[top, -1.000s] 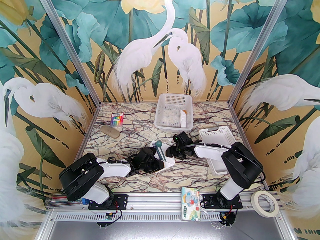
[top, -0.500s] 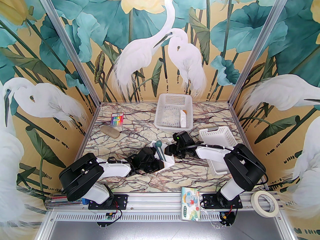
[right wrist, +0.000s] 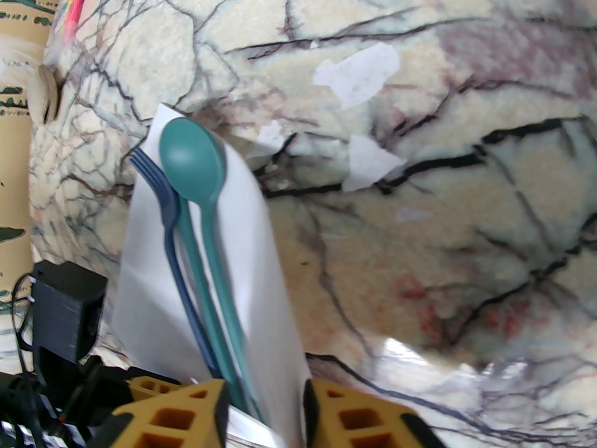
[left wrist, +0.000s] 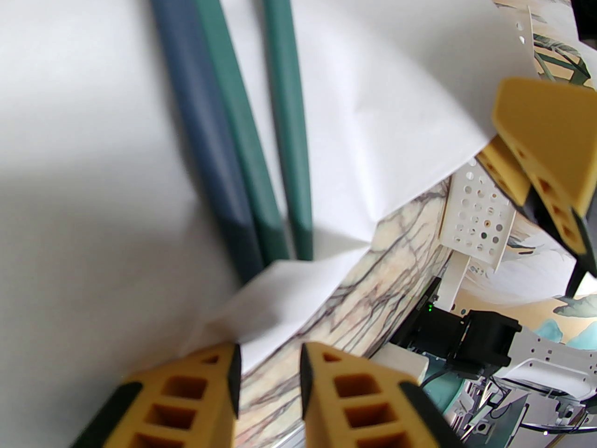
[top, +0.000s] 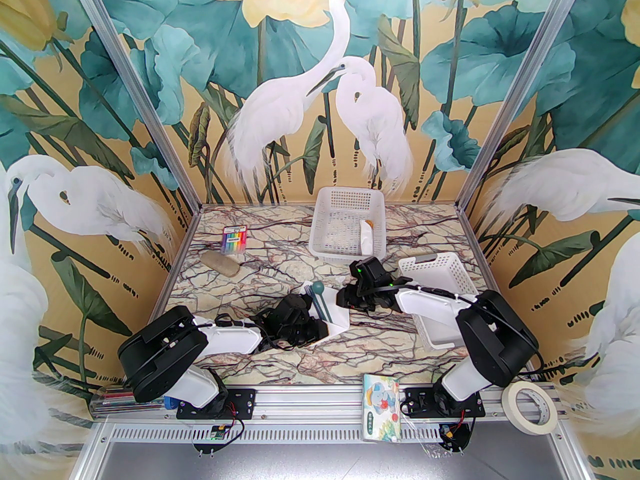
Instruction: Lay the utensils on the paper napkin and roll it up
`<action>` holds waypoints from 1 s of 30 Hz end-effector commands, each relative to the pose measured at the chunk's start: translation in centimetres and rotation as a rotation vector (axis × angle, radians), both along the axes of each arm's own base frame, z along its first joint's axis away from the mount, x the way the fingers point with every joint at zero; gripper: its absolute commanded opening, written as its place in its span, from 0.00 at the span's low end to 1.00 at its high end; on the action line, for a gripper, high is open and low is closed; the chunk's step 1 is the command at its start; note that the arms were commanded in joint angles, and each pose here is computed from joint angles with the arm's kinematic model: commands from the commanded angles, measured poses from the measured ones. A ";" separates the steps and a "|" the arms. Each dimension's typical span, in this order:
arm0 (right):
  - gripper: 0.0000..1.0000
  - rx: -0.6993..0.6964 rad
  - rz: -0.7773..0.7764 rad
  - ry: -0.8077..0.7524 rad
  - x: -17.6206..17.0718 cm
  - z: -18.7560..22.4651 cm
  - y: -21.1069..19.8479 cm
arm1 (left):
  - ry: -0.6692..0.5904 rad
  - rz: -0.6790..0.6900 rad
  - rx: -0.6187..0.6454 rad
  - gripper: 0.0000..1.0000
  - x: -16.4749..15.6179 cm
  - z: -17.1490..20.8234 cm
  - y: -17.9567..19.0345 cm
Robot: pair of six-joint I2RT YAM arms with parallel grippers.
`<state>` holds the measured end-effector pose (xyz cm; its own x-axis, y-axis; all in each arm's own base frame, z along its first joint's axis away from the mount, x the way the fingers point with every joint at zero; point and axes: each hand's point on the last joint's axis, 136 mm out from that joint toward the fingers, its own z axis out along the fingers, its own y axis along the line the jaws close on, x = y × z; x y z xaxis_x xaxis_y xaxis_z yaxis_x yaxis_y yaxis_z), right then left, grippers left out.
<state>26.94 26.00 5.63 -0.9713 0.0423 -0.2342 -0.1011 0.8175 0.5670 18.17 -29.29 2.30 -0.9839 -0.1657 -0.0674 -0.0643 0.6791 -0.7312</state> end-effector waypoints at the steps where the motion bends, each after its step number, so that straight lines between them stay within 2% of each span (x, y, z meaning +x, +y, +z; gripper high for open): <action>1: 0.22 -0.060 0.011 -0.027 0.2 0.6 -0.9 | 0.093 0.005 0.136 0.30 -2.2 -3.6 2.7; 4: 0.14 -0.061 0.024 -0.023 0.0 0.8 -0.8 | 0.092 0.008 0.135 0.29 -2.1 -3.5 2.6; 8: 0.10 -0.040 0.052 -0.008 -0.4 1.0 -0.1 | 0.091 0.009 0.139 0.29 -2.1 -3.5 2.7; 20: 0.09 0.092 0.088 0.069 -1.9 1.1 2.9 | 0.089 0.002 0.140 0.29 -1.9 -3.5 2.4; 30: 0.09 0.137 0.104 0.107 -2.7 0.6 4.8 | 0.086 0.001 0.140 0.29 -1.8 -3.4 2.4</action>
<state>24.23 29.59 5.90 -0.9896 -0.0375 -0.1387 -0.1196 0.7499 0.6506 18.19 -29.30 2.32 -0.9839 -0.1657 -0.0677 -0.0641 0.6795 -0.7309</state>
